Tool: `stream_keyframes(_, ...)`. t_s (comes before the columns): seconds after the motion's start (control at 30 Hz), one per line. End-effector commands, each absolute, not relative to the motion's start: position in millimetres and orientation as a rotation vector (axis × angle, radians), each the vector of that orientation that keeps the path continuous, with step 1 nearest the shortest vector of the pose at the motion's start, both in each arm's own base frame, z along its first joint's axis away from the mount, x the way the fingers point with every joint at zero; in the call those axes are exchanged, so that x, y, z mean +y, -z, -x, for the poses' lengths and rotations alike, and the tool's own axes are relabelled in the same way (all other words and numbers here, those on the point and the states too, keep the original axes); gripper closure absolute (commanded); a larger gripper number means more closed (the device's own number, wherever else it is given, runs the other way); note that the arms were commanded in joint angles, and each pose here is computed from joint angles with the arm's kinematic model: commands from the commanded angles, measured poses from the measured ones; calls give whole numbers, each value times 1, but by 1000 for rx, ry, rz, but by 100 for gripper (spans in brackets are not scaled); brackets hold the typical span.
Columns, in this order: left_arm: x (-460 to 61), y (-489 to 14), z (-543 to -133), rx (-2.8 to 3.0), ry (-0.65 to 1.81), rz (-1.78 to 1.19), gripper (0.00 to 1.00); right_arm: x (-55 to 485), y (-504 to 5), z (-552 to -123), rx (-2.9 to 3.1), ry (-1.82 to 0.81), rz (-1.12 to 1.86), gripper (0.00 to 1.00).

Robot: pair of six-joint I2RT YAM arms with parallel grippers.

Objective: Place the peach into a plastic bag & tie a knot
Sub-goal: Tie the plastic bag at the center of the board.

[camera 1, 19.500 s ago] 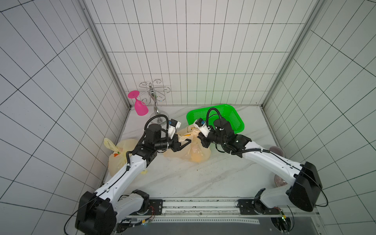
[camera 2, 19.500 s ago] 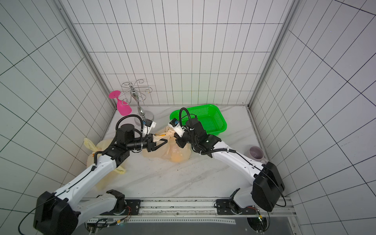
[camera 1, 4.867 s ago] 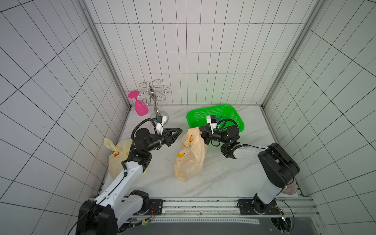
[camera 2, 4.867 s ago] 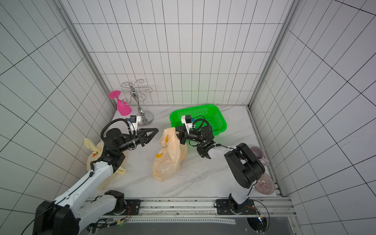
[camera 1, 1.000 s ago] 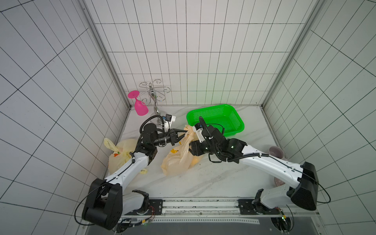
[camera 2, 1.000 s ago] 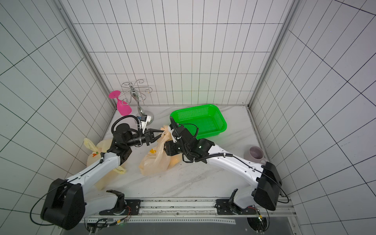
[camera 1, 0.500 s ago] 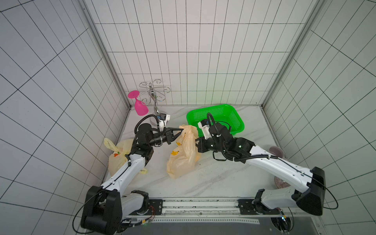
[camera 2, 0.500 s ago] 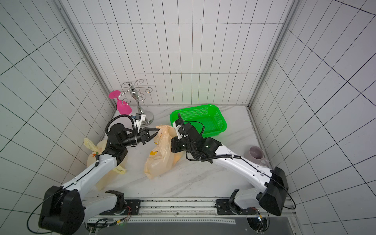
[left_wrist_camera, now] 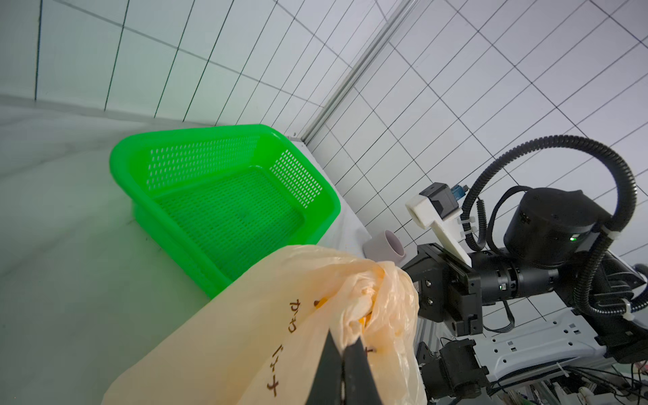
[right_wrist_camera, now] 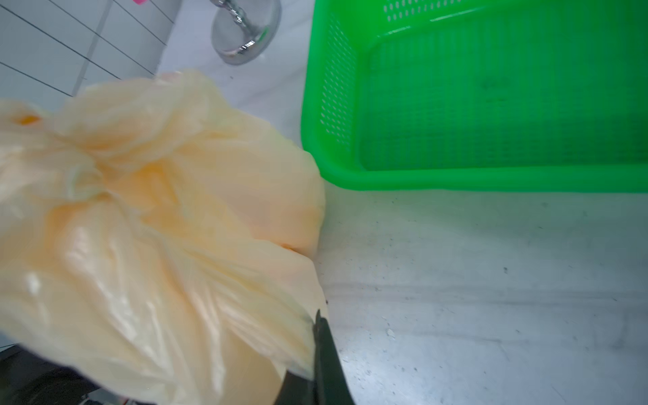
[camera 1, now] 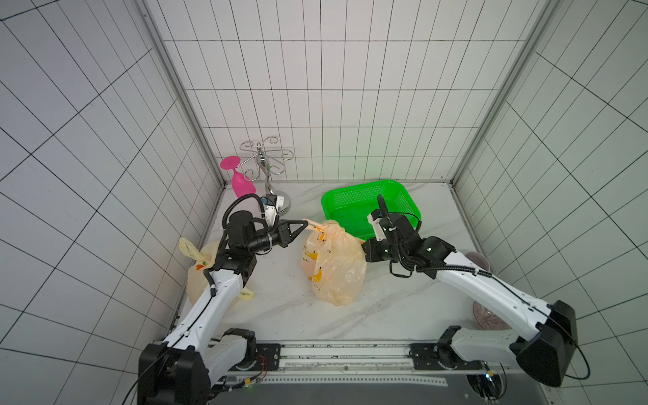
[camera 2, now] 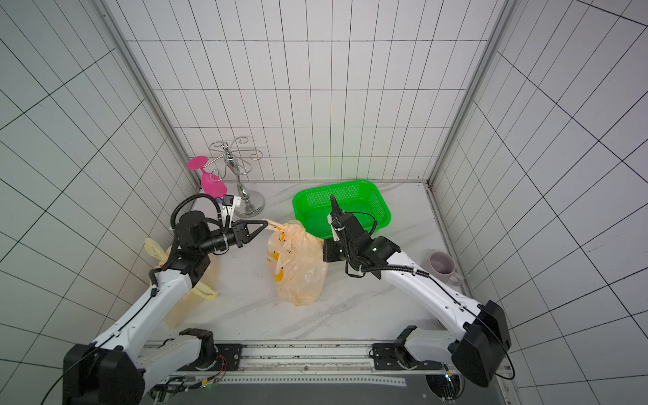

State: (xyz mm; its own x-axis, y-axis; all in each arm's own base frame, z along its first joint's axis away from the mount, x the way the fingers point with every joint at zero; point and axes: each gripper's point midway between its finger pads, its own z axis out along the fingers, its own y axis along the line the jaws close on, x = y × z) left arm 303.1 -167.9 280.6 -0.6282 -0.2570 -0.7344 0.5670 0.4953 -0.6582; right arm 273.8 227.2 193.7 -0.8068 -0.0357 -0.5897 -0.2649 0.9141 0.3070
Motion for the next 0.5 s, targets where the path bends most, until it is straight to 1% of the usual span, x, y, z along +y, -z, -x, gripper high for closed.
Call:
stream_keyframes(0.0,-111,-255,-323,2016,895,-15,100,105,-137,-252,2655,80,-30,100)
stream_keyframes(0.1,-73,-203,-325,2138,717,202,100,70,-113,-243,2703,119,-196,100)
stream_keyframes(0.17,-56,-188,-326,2164,649,291,100,55,-98,-241,2736,131,-258,100)
stream_keyframes(0.27,-48,-191,-331,2159,615,319,100,44,-83,-243,2769,121,-315,100)
stream_keyframes(0.47,-41,-195,-336,2185,568,306,100,34,-85,-256,2745,105,-376,100)
